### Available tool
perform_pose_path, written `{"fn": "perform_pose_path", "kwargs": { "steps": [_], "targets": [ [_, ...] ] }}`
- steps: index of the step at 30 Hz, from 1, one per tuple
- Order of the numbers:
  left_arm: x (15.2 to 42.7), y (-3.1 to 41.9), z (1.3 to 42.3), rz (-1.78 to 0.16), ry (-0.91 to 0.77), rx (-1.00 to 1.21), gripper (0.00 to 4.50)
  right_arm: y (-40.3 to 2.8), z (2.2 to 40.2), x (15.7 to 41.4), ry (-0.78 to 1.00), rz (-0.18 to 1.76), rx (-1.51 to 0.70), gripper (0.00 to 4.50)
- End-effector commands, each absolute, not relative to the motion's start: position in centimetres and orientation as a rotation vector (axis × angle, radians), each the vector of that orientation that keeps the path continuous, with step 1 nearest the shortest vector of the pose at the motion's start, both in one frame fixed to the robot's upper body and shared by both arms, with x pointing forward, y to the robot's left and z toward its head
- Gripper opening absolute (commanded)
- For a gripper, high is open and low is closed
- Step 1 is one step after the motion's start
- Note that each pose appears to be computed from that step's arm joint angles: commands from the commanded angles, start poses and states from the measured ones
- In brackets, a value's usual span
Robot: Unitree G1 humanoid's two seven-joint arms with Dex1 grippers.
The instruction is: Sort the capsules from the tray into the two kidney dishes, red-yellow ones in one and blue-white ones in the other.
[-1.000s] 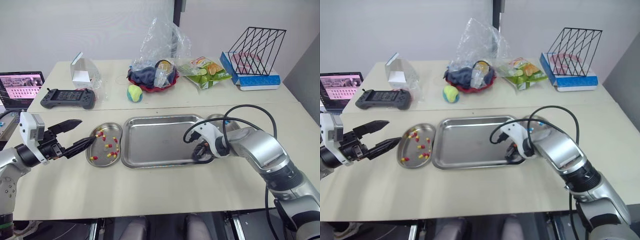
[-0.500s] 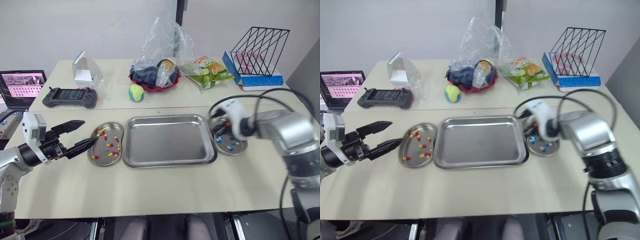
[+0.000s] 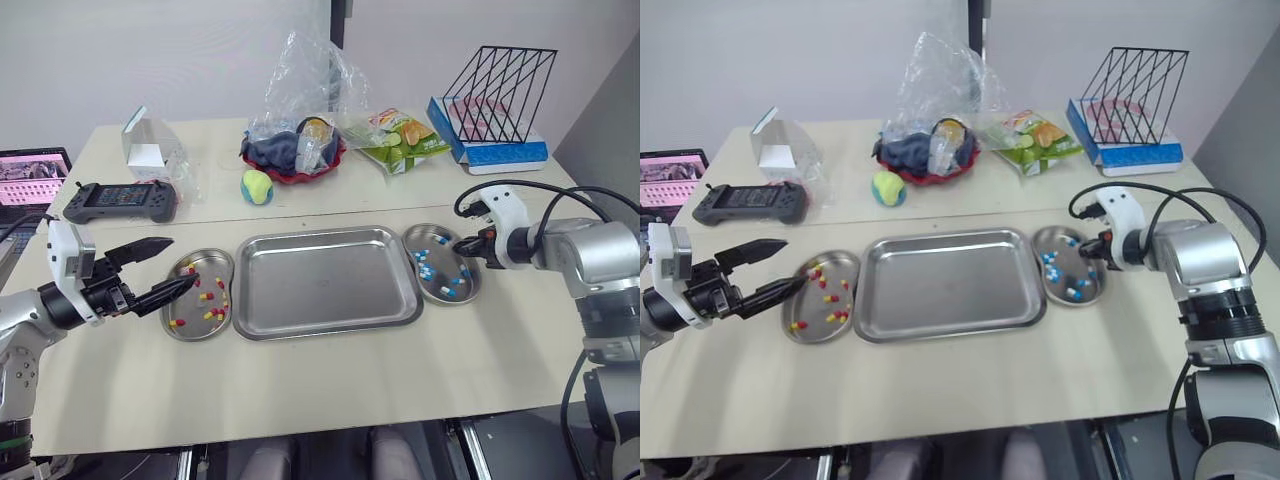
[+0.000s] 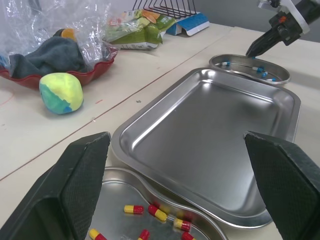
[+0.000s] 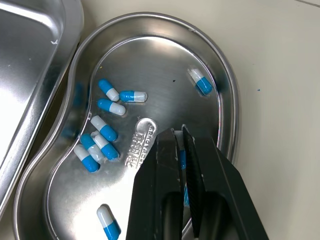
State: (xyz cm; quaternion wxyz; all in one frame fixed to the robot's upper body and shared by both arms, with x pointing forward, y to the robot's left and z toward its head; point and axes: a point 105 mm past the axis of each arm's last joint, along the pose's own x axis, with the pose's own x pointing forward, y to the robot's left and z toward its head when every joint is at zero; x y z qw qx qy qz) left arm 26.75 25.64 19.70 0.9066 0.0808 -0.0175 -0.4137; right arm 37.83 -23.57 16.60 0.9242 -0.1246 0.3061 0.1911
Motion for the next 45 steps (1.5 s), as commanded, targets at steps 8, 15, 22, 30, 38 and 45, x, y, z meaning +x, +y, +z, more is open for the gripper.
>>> {"fn": "perform_pose_path", "kwargs": {
  "steps": [8,15,22,30,38,45],
  "targets": [
    [26.3,26.4,19.9,-0.844,-0.013,0.287,4.5,-23.9,18.3,38.2,0.556,0.387,-0.199,2.42],
    [27.1,28.2,19.5,-0.74,0.027,0.283,4.5,-26.4,21.8,38.3,0.333,0.39,-0.127,4.49],
    [28.0,31.6,19.3,-0.557,0.052,0.332,4.5,-30.2,23.4,36.6,-0.007,0.4,-0.177,4.49],
    [27.3,36.0,17.0,-0.336,0.073,0.376,4.5,-35.9,18.5,33.2,-0.088,0.377,0.085,4.49],
    [26.8,36.1,15.8,-0.323,0.096,0.347,4.5,-35.5,15.9,32.4,-0.028,0.407,-0.039,4.49],
    [26.9,36.4,15.8,-0.32,0.1,0.33,4.5,-35.1,15.6,32.4,0.0,0.423,-0.061,4.49]
  ]
}}
